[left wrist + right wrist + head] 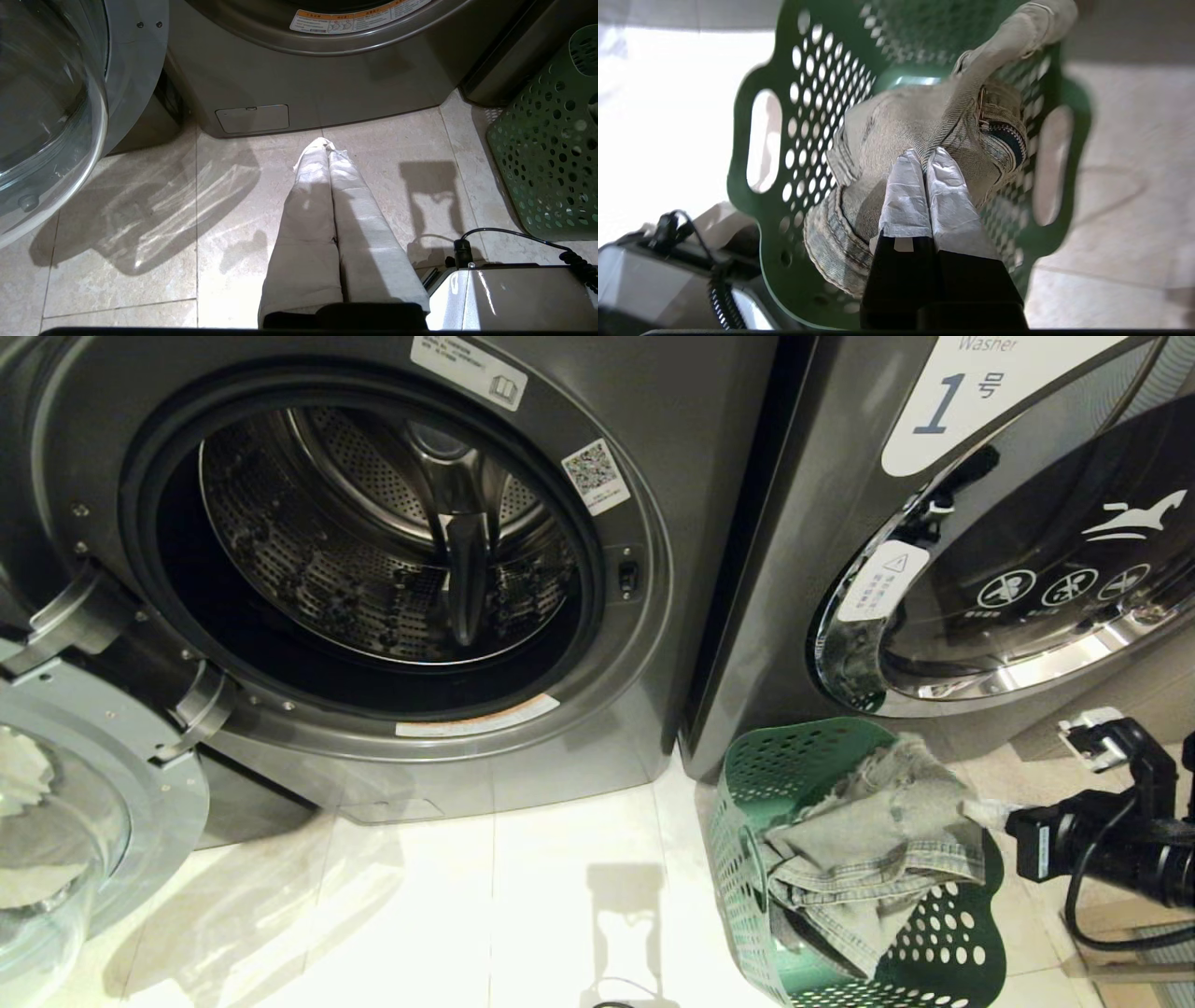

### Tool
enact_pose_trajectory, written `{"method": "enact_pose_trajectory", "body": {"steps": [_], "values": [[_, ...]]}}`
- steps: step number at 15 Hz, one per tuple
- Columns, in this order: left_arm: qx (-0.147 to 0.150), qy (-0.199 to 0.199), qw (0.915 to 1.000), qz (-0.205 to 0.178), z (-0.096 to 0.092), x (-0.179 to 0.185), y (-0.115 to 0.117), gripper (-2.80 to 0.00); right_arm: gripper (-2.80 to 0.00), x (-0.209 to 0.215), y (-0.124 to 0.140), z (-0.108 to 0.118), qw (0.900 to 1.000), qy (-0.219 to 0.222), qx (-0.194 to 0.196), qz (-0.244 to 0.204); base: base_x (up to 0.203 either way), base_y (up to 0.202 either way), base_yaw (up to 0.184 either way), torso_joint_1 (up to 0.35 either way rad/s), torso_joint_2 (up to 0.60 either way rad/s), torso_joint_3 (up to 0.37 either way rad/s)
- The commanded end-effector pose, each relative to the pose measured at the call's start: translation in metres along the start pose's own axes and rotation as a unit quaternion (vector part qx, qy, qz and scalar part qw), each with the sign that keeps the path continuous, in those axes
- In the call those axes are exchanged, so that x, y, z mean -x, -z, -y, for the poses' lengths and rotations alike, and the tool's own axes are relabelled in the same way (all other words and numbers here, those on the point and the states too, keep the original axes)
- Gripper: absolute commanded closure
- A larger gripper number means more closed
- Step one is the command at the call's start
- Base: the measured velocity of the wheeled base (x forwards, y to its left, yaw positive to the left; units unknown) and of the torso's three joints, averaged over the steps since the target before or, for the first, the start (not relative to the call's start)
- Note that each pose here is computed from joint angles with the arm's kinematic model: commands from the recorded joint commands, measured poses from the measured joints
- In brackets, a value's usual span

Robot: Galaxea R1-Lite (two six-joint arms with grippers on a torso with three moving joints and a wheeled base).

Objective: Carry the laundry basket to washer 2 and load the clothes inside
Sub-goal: Place the clothes into the washing machine

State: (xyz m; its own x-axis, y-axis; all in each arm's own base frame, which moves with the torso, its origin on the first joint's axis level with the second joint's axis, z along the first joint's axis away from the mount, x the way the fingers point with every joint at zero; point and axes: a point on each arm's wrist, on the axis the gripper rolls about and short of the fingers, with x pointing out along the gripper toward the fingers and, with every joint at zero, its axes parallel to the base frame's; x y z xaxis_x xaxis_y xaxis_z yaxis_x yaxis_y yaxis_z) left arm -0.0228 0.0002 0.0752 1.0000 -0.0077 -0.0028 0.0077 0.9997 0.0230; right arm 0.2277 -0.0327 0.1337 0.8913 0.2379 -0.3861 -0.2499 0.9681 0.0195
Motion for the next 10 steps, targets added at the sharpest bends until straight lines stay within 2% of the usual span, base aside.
{"method": "enact_pose_trajectory", "body": {"steps": [1, 7, 10], "values": [[0.0, 0.0, 1.0, -0.001, 0.0, 0.0, 0.0, 0.0, 0.0, 0.026, -0.018, -0.009, 0.998, 0.01, 0.026, 0.056, 0.0, 0.0, 0.0, 0.0, 0.0, 0.0], [0.001, 0.0, 1.0, -0.001, 0.0, 0.0, 0.0, 0.0, 0.0, 0.057, -0.045, -0.026, 0.988, 0.061, 0.07, 0.126, 0.0, 0.0, 0.0, 0.0, 0.0, 0.0], [0.0, 0.0, 1.0, -0.001, 0.0, 0.0, 0.0, 0.0, 0.0, 0.075, -0.061, -0.032, 0.986, 0.069, 0.072, 0.133, 0.0, 0.0, 0.0, 0.0, 0.0, 0.0]]}}
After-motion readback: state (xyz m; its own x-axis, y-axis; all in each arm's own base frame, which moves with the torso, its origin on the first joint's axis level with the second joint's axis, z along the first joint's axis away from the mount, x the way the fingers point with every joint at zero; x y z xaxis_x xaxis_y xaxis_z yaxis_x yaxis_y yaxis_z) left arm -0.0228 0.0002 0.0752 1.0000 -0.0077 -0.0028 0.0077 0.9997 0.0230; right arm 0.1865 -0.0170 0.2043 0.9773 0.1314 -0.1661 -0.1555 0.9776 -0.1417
